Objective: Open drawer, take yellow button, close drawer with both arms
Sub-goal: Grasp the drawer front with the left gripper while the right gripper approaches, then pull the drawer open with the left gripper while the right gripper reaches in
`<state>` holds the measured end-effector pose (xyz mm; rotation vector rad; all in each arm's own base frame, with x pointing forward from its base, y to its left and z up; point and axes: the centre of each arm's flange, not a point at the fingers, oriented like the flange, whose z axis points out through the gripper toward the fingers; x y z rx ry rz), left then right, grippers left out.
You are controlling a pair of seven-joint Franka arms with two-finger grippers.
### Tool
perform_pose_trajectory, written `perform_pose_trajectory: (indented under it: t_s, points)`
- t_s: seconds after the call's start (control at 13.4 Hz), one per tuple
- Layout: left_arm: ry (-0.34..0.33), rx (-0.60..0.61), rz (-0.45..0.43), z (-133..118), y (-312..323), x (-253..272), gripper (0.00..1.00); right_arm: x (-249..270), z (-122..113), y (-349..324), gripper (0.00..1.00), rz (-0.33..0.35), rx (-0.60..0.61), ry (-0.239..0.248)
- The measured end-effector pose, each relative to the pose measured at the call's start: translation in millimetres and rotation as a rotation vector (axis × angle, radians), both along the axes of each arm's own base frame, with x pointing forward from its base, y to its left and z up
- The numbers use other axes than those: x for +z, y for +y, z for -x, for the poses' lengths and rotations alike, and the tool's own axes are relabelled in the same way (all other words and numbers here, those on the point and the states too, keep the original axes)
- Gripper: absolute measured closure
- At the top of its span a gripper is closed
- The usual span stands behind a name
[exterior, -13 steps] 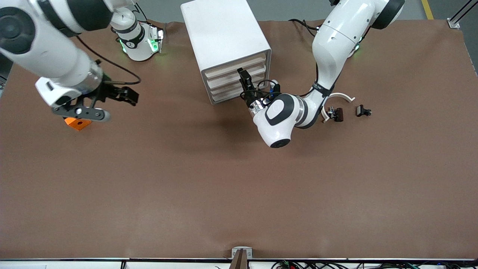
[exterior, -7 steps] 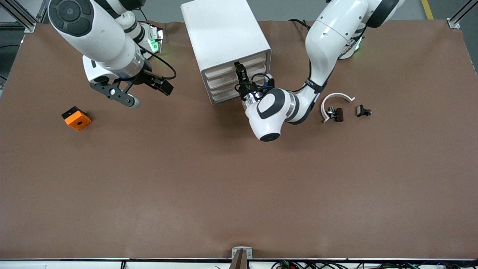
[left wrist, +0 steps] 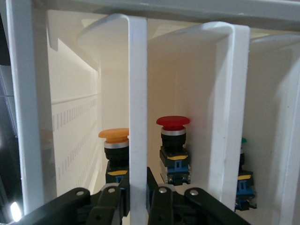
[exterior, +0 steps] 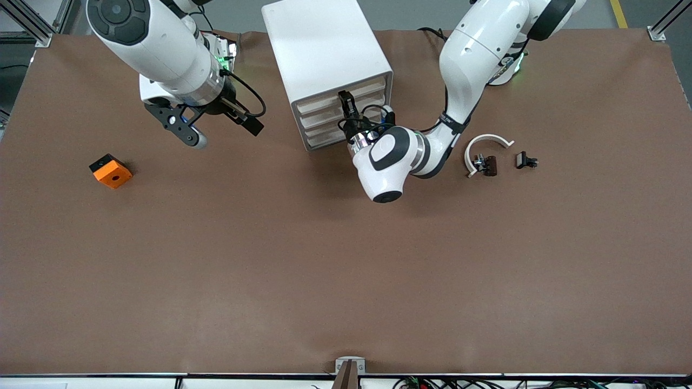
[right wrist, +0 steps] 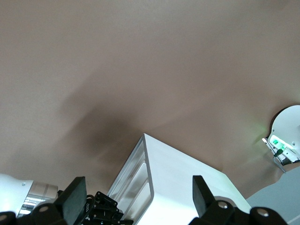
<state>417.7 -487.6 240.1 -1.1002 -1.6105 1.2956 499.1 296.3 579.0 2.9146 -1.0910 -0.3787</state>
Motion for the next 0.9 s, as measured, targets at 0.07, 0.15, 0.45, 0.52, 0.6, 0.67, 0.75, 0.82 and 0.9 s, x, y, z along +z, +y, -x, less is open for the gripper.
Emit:
perform_pose_trajectory:
  t_s: [0.07, 0.15, 0.45, 0.52, 0.6, 0.67, 0.75, 0.82, 0.9]
  points:
    - [0.003, 0.003, 0.0, -1, 1, -1, 0.89, -2, -1, 0, 0.0, 0.002, -0.002, 0.004]
    - [0.004, 0.009, 0.0, -4, 4, -1, 0.89, -6, -3, 1, 0.0, 0.004, -0.002, 0.008]
    - [0.0, 0.07, 0.002, -34, 31, 0, 0.89, -18, -5, 14, 0.0, 0.003, 0.011, 0.008]
    - [-0.004, 0.095, 0.004, -46, 41, 1, 0.89, -19, -3, 18, 0.0, 0.003, 0.009, 0.005]
    - [-0.011, 0.122, 0.005, -58, 51, 2, 0.89, -19, -2, 24, 0.0, 0.004, -0.004, 0.001]
    - [-0.017, 0.148, 0.008, -71, 61, 2, 0.89, -20, 2, 32, 0.0, 0.007, -0.026, -0.004]
    - [-0.02, 0.173, 0.011, -81, 71, 2, 0.89, -21, 7, 44, 0.0, 0.012, -0.052, -0.008]
    - [-0.022, 0.198, 0.016, -91, 79, 2, 0.89, -22, 13, 57, 0.0, 0.019, -0.084, -0.012]
    - [-0.024, 0.222, 0.019, -100, 86, 1, 0.89, -25, 20, 73, 0.0, 0.026, -0.122, -0.016]
